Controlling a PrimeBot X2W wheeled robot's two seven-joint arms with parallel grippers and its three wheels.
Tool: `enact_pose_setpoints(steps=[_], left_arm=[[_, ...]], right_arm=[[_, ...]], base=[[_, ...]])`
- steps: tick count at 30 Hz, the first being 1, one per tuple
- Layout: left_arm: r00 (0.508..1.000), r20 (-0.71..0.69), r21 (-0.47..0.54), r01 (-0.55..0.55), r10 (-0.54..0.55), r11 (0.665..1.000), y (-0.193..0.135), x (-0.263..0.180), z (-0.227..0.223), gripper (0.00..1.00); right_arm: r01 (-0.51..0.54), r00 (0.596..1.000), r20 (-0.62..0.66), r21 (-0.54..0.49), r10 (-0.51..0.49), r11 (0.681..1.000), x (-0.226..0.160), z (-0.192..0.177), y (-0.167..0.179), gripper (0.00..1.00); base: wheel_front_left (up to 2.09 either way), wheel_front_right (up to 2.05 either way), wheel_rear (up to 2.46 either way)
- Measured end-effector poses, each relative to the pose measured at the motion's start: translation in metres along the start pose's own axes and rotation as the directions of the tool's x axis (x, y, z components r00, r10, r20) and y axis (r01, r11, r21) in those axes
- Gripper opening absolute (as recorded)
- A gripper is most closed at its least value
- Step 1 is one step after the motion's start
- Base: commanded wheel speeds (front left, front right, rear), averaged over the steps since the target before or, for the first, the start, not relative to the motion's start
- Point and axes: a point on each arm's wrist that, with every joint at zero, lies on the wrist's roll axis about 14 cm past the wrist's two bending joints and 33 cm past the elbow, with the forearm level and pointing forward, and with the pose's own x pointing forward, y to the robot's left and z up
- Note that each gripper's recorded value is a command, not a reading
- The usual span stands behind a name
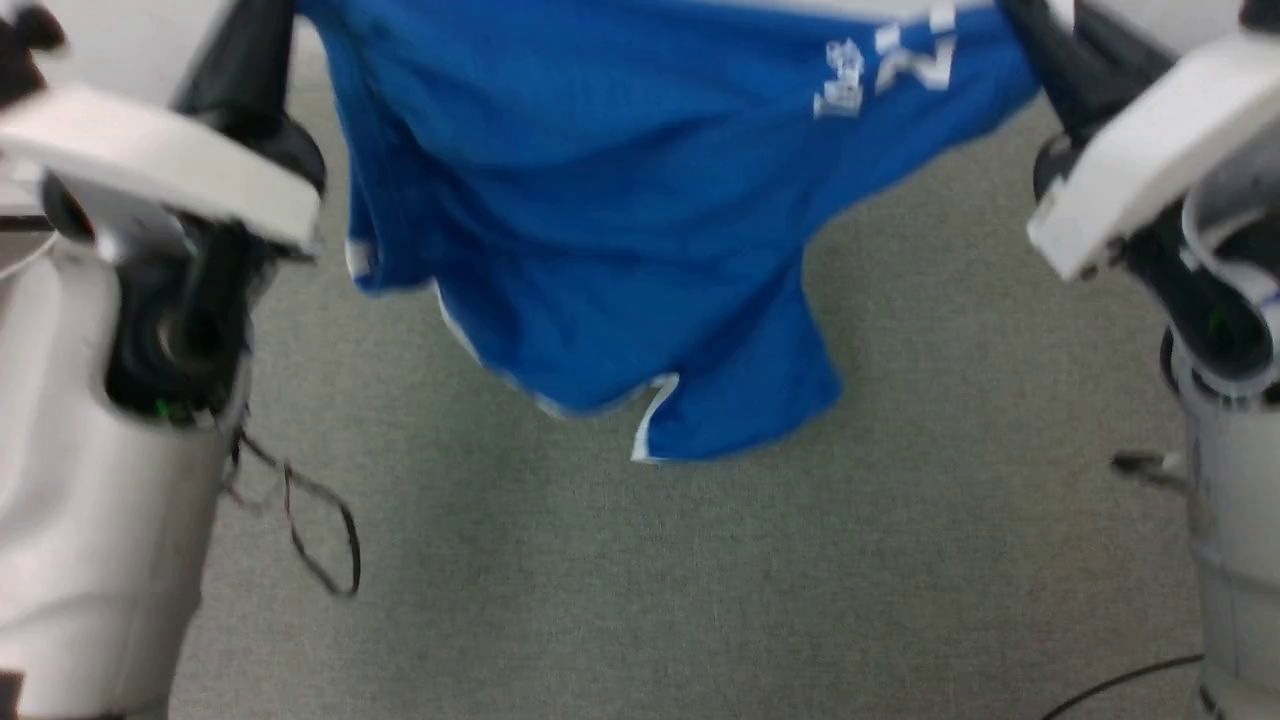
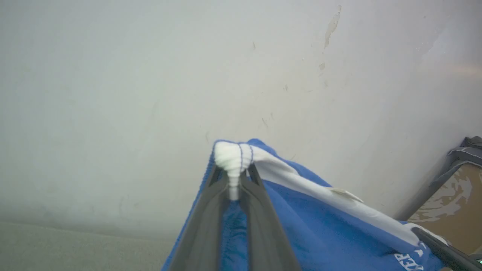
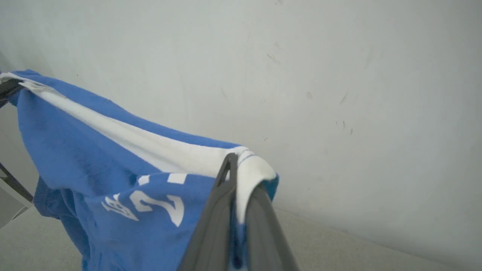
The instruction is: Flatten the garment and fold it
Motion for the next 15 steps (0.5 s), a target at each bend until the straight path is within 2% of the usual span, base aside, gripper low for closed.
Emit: enact_pose_setpoints(steps=[4,9,12,15], left_arm=[[0.998,0.061,0.024,-0.024,0.023,0.999,0.012,0.034,0.013,0.00],[0.980,0.199,0.037,-0.029,0.021,0.999,0.014,0.076,0.039,0.00],[0.963,0.268,0.045,-0.026,0.013,0.999,0.014,0.094,0.047,0.00],[0.954,0.300,0.046,-0.029,0.014,0.999,0.019,0.105,0.043,0.00]], right_arm=[[0.015,0.999,0.041,-0.110,-0.010,0.994,0.033,0.012,-0.010,0.00],[0.071,0.980,0.195,-0.220,-0.028,0.973,0.072,0.053,-0.025,0.00],[0.105,0.955,0.295,-0.251,-0.027,0.962,0.088,0.076,-0.031,0.00],[0.110,0.946,0.324,-0.270,-0.018,0.956,0.102,0.077,-0.034,0.00]], base=[[0.00,0.00,0.00],[0.00,0.00,0.00],[0.00,0.00,0.00],[0.00,0.00,0.00]])
